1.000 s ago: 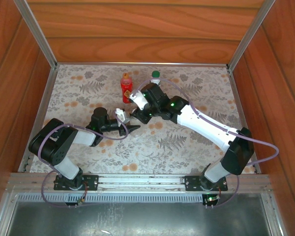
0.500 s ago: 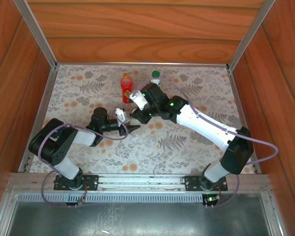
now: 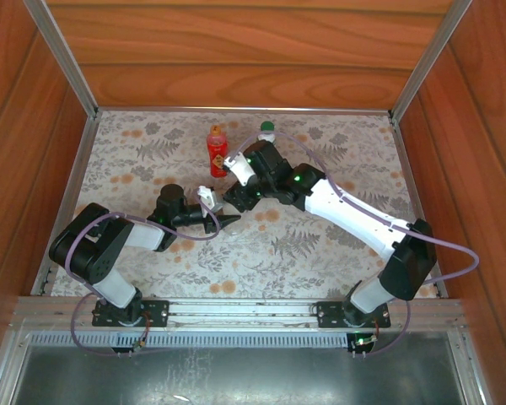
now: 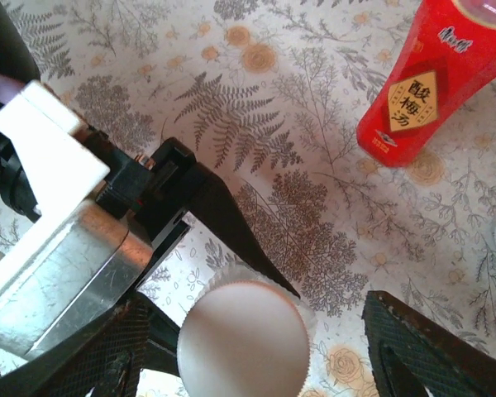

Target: Screw on the bottle caps

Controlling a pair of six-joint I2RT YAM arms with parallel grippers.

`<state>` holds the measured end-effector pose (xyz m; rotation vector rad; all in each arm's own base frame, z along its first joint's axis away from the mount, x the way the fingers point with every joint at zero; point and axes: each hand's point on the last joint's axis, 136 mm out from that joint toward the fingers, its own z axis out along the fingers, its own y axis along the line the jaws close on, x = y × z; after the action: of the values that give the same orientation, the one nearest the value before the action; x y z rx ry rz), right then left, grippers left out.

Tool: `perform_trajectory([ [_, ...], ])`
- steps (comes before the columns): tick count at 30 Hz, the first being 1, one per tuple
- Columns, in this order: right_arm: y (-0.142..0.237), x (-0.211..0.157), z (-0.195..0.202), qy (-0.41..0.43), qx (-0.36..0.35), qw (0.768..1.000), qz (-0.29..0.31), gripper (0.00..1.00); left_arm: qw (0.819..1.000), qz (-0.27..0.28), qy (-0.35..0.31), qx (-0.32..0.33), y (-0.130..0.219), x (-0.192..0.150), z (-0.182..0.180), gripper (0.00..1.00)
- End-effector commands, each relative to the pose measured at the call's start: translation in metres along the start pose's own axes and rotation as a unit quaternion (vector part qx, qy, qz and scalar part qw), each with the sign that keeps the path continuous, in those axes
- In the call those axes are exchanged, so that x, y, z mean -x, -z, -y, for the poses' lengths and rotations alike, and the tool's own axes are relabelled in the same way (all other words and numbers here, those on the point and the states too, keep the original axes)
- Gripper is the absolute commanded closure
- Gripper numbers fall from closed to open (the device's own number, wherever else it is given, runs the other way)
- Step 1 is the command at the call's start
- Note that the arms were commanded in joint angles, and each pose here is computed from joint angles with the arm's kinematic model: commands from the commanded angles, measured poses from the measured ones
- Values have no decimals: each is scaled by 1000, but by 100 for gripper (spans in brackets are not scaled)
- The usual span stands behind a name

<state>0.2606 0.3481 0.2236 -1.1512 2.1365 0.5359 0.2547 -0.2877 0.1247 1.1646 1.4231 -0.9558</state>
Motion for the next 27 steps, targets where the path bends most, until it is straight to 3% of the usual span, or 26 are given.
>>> perform_trajectory([
  [1, 14, 17, 1, -48, 21, 998, 40, 27, 997, -35, 58, -42, -2, -25, 20, 50],
  [4, 12, 11, 11, -82, 19, 996, 35, 30, 997, -35, 58, -41, -1, -26, 20, 50],
  [9, 10, 2, 17, -101, 25, 994, 20, 49, 997, -36, 59, -41, -1, -26, 20, 50],
  [27, 7, -16, 10, -102, 44, 994, -10, 58, 997, -36, 61, -40, -1, -26, 19, 50],
])
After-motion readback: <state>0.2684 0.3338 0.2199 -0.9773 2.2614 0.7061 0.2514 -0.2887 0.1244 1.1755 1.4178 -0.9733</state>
